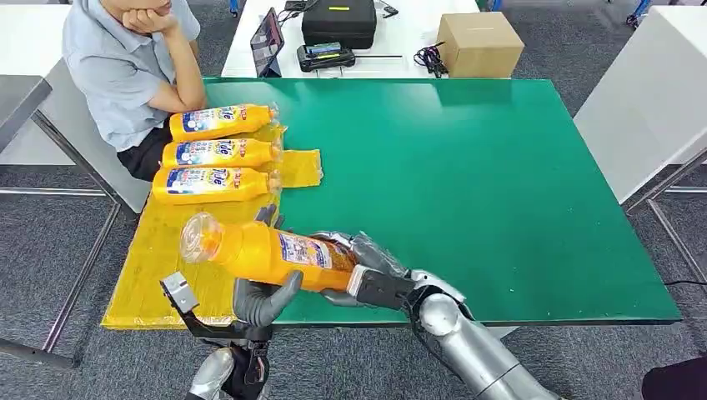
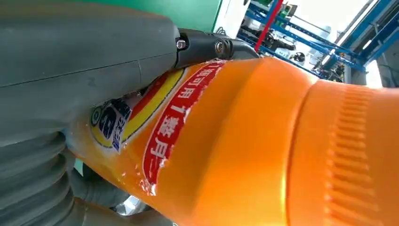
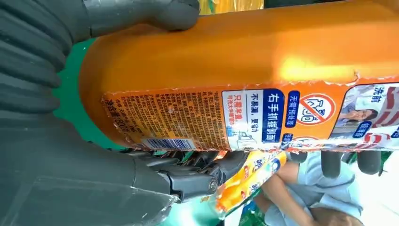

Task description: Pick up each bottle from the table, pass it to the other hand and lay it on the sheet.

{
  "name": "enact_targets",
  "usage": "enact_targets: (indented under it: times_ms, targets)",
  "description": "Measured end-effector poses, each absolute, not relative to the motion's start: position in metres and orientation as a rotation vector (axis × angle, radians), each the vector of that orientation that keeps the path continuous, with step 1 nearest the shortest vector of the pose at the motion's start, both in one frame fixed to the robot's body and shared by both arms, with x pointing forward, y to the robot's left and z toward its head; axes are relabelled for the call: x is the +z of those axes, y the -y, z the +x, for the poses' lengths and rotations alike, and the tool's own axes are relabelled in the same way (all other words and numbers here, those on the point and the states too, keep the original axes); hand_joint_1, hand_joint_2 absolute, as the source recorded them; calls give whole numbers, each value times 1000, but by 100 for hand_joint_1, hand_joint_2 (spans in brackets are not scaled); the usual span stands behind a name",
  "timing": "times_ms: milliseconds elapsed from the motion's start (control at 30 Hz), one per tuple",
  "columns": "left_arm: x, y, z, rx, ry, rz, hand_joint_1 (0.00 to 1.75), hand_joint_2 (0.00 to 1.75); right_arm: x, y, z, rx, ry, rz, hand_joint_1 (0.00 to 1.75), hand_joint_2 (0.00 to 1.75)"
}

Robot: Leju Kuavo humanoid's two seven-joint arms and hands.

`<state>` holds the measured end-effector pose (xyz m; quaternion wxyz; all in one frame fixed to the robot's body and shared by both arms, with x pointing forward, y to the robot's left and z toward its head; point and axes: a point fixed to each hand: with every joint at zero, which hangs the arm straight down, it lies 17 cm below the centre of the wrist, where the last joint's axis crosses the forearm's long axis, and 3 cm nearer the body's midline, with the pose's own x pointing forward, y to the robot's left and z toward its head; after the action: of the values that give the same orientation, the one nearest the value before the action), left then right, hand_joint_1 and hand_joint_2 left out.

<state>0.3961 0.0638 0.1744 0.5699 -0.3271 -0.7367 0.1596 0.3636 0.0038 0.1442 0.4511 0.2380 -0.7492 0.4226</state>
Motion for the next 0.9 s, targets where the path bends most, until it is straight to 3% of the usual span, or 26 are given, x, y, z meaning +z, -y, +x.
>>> enact_targets:
  times_ms: [33,67,100,900]
  targets:
    - [175,-64,396,375,1735,-766,45,175,143,-5,363,1046,1847,595,175,175]
    - [176,-65,396,375,1741,-766,157,175,143,-5,363,1045,1843,601,175,175]
    - [177,-65,396,376,1745,-765,175,175,143,-6,362,1045,1840,607,175,175]
    - [190,-73,393,388,1844,-719,175,175,136,-10,356,983,1739,777,175,175]
